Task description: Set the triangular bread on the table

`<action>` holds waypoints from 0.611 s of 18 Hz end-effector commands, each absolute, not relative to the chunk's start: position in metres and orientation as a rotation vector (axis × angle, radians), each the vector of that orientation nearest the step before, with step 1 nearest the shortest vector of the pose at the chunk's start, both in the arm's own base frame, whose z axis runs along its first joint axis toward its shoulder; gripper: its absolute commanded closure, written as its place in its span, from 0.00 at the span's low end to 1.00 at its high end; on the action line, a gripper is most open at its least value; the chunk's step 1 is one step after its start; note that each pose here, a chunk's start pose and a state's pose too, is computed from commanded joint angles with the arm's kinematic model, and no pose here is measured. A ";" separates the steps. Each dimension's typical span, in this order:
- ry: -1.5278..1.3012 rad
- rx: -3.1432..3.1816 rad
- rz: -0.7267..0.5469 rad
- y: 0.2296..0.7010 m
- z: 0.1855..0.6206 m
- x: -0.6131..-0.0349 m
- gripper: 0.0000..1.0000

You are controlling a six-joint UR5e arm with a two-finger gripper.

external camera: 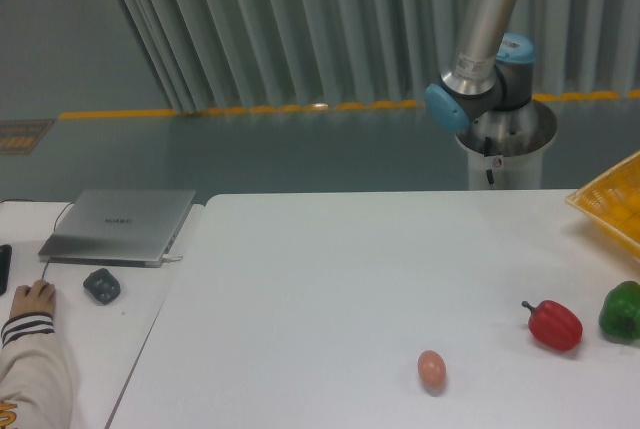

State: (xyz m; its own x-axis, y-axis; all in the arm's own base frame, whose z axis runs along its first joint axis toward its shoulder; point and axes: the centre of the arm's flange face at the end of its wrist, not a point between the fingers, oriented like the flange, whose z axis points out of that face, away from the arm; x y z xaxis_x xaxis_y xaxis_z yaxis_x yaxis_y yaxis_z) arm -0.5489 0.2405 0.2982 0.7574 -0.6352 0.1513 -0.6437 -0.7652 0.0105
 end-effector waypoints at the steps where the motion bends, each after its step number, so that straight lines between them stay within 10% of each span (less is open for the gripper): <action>1: -1.054 2.888 0.216 0.241 0.297 -0.549 0.00; 4: -1.054 2.888 0.221 0.241 0.296 -0.549 0.00; 11: -1.055 2.885 0.193 0.241 0.290 -0.551 0.45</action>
State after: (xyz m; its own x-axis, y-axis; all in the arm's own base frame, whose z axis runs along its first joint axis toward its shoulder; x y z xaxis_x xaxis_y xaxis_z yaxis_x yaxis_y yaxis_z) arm -0.5511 0.2410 0.2896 0.7574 -0.6379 0.1393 -0.6459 -0.7633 0.0166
